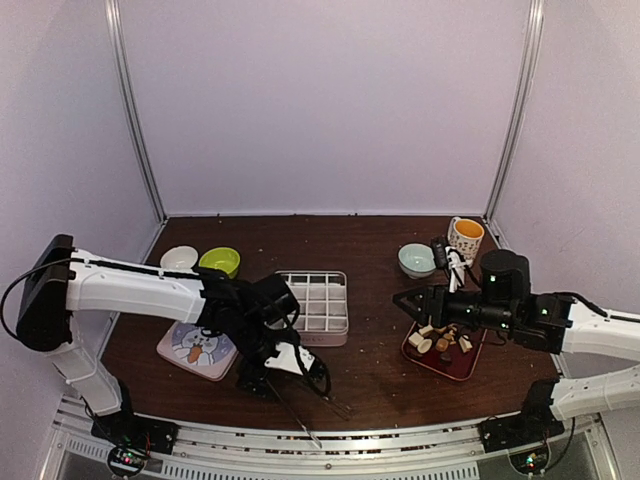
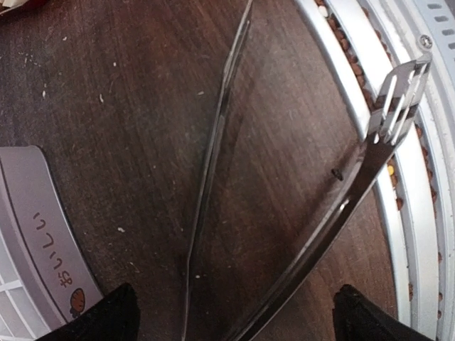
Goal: Pack the chocolate
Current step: Pick up the clamp at the corner of the board, then pass from the left arm to the right
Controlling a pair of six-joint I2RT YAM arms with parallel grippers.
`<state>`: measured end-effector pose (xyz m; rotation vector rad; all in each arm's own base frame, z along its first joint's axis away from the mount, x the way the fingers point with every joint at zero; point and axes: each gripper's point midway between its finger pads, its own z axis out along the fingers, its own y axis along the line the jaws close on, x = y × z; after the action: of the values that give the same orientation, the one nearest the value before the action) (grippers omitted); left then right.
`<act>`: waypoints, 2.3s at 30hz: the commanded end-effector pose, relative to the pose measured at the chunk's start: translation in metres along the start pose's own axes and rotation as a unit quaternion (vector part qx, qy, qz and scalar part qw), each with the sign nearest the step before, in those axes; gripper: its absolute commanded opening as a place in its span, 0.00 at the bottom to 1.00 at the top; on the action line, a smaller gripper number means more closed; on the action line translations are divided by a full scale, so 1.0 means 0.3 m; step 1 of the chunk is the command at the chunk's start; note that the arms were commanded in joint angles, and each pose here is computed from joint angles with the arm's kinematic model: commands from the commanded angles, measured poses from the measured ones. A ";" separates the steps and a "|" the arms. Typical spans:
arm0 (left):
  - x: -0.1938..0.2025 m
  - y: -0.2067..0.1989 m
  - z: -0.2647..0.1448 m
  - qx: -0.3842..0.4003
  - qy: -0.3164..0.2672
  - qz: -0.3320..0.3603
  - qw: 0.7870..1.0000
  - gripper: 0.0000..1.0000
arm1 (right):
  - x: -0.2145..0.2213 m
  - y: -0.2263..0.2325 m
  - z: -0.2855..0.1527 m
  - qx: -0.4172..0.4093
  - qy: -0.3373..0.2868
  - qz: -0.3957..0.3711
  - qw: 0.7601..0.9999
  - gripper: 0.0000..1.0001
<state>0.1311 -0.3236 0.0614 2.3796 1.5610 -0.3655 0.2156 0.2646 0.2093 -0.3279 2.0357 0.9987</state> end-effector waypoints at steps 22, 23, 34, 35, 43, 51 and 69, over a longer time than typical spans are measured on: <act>0.001 0.010 0.121 0.009 0.064 0.037 0.997 0.32 | -0.064 -0.016 -0.056 0.014 -0.042 -0.001 0.999 0.49; -0.010 0.013 0.111 0.007 0.058 0.034 0.998 0.32 | -0.068 -0.017 -0.060 0.013 -0.044 0.000 0.999 0.49; -0.305 0.075 -0.192 -0.025 -0.208 -0.059 0.976 0.27 | -0.165 0.033 -0.177 0.001 -0.091 -0.016 0.996 0.49; -0.323 0.076 -0.213 -0.022 -0.227 -0.070 0.971 0.26 | -0.171 0.041 -0.181 -0.004 -0.092 -0.018 0.996 0.49; -0.375 0.142 -0.332 -0.046 -0.317 -0.123 0.939 0.09 | -0.154 0.058 -0.177 -0.019 -0.079 -0.025 0.996 0.50; -0.381 0.263 -0.599 -0.112 -0.480 -0.190 0.849 0.09 | -0.217 0.105 -0.262 -0.044 -0.134 -0.065 0.988 0.54; -0.537 0.388 -1.011 -0.052 -0.725 -0.231 0.647 0.09 | -0.396 0.479 -0.188 -0.291 -0.195 -0.106 0.931 0.76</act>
<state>0.2038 -0.4031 0.3670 0.7935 1.2426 -1.5380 0.1908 0.2917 0.3350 -0.5507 1.5168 1.2987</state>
